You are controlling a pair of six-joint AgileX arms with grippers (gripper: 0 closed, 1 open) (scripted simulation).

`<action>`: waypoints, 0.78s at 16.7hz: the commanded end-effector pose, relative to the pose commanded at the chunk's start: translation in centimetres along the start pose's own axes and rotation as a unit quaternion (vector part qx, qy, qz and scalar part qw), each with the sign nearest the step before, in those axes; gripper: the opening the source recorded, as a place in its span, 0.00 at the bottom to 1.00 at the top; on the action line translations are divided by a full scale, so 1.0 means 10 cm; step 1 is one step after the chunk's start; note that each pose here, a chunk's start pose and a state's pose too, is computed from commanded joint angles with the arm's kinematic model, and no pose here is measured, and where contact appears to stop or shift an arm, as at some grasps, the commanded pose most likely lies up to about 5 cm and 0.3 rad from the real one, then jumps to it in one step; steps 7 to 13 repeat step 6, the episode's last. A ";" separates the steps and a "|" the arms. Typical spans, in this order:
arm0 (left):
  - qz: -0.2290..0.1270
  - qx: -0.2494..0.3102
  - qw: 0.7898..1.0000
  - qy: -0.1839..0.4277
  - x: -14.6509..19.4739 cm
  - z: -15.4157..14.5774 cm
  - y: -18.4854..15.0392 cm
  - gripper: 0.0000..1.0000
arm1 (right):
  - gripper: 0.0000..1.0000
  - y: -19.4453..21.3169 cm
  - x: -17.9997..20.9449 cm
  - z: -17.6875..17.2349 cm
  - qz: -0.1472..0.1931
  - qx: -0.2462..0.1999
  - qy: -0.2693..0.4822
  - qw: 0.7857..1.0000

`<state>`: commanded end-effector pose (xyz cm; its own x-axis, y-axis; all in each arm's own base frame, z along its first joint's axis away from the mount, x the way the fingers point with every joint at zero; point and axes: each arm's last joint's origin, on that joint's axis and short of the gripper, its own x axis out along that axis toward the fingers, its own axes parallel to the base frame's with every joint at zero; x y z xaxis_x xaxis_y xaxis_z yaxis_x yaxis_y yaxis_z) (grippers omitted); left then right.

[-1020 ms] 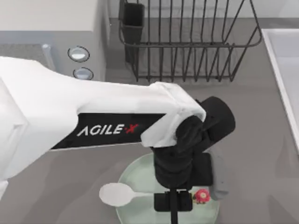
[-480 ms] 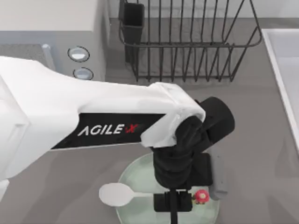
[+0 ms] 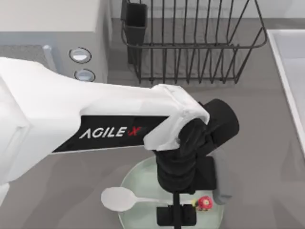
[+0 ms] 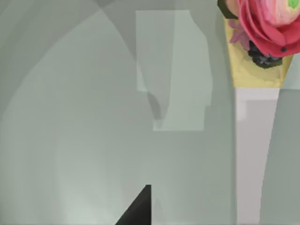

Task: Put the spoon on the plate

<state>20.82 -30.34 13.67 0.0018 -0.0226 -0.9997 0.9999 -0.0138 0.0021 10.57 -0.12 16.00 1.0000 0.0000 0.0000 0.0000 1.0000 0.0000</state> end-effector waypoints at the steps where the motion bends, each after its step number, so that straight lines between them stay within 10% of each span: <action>1: 0.000 0.000 1.000 0.000 0.00 0.00 0.00 1.00 | 1.00 0.00 0.00 0.00 0.000 0.000 0.000 1.000; 13: 0.000 0.000 1.000 0.000 0.00 0.00 0.00 1.00 | 1.00 0.00 0.00 0.00 0.000 0.000 0.000 1.000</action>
